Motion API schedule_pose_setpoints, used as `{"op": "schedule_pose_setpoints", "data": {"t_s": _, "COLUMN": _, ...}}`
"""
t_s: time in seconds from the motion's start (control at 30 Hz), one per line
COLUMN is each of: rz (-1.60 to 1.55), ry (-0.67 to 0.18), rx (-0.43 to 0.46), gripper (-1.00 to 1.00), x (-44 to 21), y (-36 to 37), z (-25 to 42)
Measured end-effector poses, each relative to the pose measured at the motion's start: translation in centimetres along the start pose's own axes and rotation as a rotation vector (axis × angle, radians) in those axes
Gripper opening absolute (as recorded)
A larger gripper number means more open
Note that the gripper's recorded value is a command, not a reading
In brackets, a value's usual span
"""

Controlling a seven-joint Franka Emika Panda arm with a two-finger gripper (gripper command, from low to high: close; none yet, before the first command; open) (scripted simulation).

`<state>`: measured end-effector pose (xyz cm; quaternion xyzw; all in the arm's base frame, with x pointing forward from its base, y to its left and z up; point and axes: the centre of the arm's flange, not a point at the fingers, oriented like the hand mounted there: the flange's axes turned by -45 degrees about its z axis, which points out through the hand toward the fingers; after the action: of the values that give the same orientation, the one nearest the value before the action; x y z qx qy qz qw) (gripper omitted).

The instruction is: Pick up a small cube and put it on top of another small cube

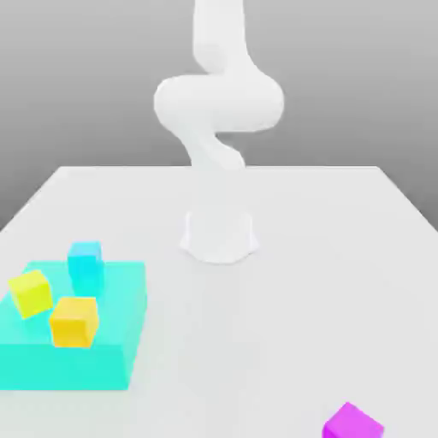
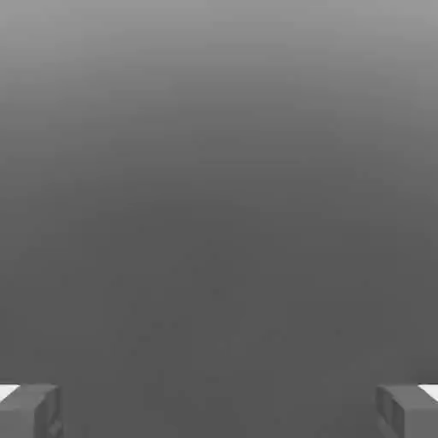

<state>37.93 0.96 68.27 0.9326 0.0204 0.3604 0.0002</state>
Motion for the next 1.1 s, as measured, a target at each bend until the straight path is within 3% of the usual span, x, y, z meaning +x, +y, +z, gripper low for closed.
{"op": "schedule_pose_setpoints", "data": {"t_s": 0.5, "rz": -0.333, "ry": -0.365, "rx": 0.118, "gripper": 0.00, "x": -4.5, "y": -7.9, "z": 25.7}}
{"op": "schedule_pose_setpoints", "data": {"t_s": 0.93, "rz": -0.629, "ry": -0.665, "rx": 0.254, "gripper": 0.00, "x": -19.5, "y": -15.4, "z": 43.5}}
{"op": "schedule_pose_setpoints", "data": {"t_s": 1.1, "rz": -0.662, "ry": -0.700, "rx": 0.272, "gripper": 0.00, "x": -25.1, "y": -16.2, "z": 48.9}}
